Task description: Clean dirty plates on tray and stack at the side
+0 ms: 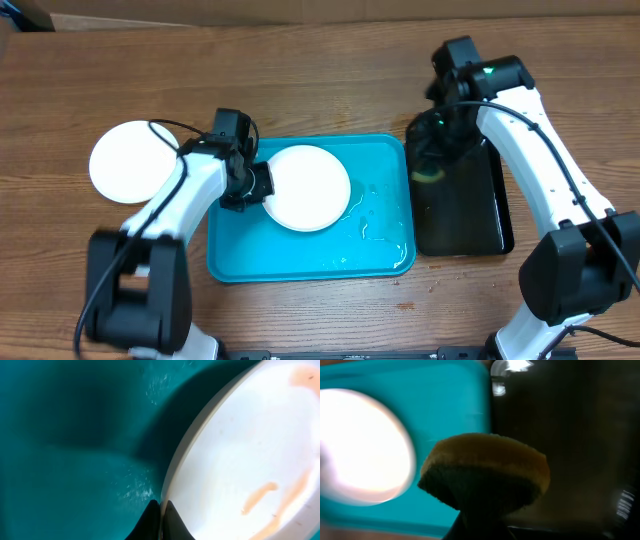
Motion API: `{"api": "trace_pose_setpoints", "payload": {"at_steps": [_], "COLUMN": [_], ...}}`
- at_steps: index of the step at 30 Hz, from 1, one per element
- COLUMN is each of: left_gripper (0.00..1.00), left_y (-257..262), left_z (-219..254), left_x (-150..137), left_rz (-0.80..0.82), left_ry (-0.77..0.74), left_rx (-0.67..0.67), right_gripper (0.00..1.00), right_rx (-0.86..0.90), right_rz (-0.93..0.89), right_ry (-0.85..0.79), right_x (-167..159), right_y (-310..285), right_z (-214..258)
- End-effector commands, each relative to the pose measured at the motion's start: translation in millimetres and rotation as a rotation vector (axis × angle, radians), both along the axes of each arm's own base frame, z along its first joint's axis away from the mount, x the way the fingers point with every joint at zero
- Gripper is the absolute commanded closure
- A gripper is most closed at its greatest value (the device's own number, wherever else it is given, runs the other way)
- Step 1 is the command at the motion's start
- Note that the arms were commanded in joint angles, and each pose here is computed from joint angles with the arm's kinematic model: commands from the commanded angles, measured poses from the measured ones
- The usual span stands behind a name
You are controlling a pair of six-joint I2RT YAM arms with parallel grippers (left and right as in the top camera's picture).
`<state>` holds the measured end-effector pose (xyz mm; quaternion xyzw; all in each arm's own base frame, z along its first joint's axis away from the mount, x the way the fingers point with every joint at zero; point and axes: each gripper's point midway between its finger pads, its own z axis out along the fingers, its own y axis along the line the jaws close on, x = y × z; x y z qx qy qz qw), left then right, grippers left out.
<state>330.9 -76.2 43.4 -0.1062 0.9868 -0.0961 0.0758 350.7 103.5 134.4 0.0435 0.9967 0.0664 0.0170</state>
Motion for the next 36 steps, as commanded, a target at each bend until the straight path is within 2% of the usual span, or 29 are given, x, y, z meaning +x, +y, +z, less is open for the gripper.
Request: {"api": "trace_pose_setpoints", "payload": {"at_steps": [1,8,13,18,20,24,27,29,32,34,36], "left_gripper": [0.96,0.96,0.96,0.96,0.96,0.96,0.96,0.96,0.96,0.96,0.96], "left_y": [8.2,5.0,-16.2,-34.1,-42.3,-51.1,-49.4,-49.1,-51.8,-51.9,-49.6], "left_z": [55.6,151.4,190.5,225.8,234.7,241.2,244.5,245.7,239.8,231.0,219.8], "left_x": [8.7,0.5,-10.7,-15.5,-14.4,-10.8,-9.3,-7.4,-1.3,4.3,9.7], "left_rz": [-0.028,-0.068,-0.177,-0.265,-0.296,-0.345,-0.327,-0.294,-0.270,-0.279,-0.273], "left_ry": [-0.197,-0.557,-0.726,-0.854,-0.884,-0.905,-0.913,-0.927,-0.935,-0.918,-0.890], "left_rx": [0.112,0.442,0.692,0.966,1.018,1.042,1.049,1.024,0.935,0.866,0.784], "right_gripper": [0.96,0.96,0.96,0.96,0.96,0.96,0.95,0.92,0.49,0.11,0.00], "right_rx": [-0.159,-0.173,-0.188,-0.181,-0.181,-0.199,-0.242,-0.245,-0.243,-0.236,-0.232], "right_rz": [-0.113,-0.138,-0.138,-0.136,-0.136,-0.136,-0.138,-0.139,-0.139,-0.139,-0.139], "right_ry": [0.024,0.085,0.081,0.050,0.050,0.048,0.038,0.031,0.026,0.026,0.022], "right_x": [-5.4,-26.4,-34.0,-27.4,-27.6,-27.6,-26.2,-24.6,-23.3,-23.3,-21.2], "right_y": [-42.6,-56.9,-60.9,-59.8,-59.8,-63.0,-70.3,-71.0,-70.5,-69.3,-68.5], "right_z": [-18.8,-77.3,-103.2,-106.3,-106.3,-106.1,-105.4,-105.3,-105.3,-105.5,-103.2]}}
